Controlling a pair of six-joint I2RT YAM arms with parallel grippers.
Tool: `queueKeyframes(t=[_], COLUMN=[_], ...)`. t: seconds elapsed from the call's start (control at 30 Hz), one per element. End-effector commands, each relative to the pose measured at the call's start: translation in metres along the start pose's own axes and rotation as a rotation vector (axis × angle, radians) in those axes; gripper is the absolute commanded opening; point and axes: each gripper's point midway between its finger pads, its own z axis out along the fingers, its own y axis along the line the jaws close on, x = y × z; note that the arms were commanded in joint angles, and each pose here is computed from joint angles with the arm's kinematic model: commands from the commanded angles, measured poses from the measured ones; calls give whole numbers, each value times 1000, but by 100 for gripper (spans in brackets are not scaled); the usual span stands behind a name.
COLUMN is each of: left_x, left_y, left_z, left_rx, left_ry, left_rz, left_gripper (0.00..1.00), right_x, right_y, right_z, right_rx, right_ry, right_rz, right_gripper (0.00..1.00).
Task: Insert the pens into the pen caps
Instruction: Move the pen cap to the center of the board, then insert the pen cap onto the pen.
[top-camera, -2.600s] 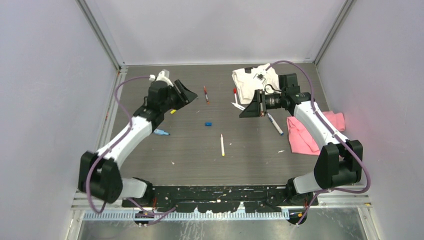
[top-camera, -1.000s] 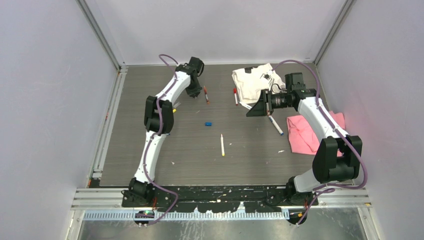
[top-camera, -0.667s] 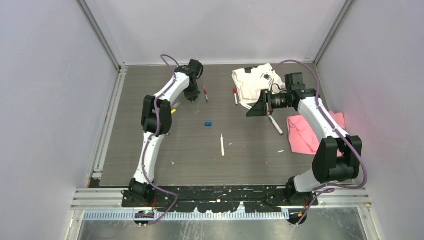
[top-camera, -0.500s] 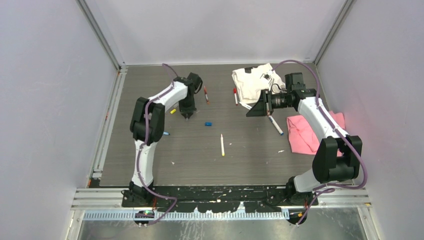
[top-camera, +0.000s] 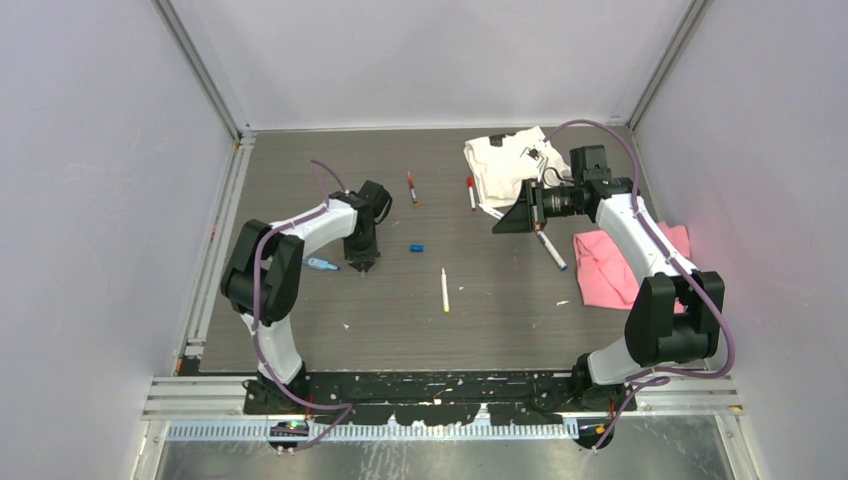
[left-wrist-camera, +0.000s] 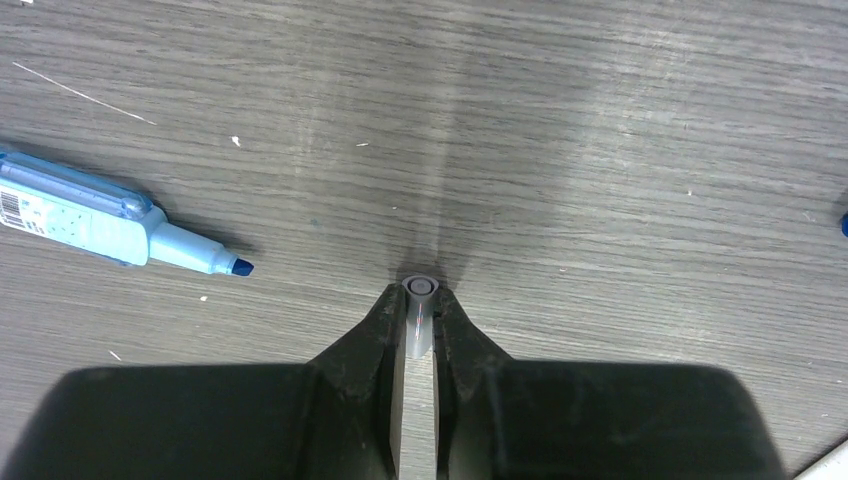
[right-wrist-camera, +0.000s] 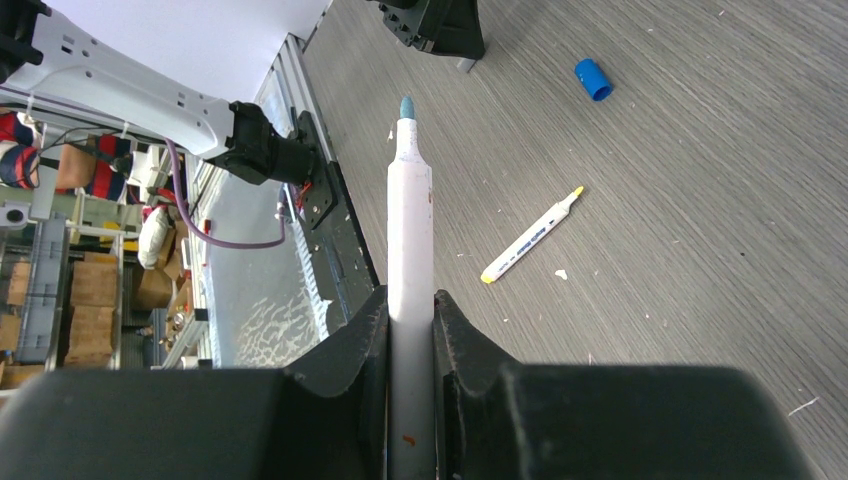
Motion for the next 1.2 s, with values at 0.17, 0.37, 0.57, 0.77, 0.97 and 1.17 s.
queueKeyframes(t=[0.17, 0.37, 0.57, 0.77, 0.97, 1.17], left_x=[9, 16, 30, 36, 25, -14], left_y=[2, 4, 0, -1, -6, -19], left_z=[11, 15, 26, 27, 15, -32], left_rx=[-22, -37, -33, -20, 17, 135], left_ry=[15, 41, 105, 118, 68, -116], left_rz=[-29, -18, -12, -16, -25, -58], left_gripper=[26, 26, 20, 12, 1, 1], right_x=[-7, -8, -7, -7, -5, 22], right_y=[11, 12, 14, 15, 15, 34], right_z=[-5, -5, -5, -6, -7, -14], right_rx=[-16, -22, -20, -20, -16, -66], right_ry=[-22, -23, -24, -26, -18, 102], right_rz=[-52, -53, -57, -63, -59, -180], right_gripper=[1, 1, 1, 1, 1, 1])
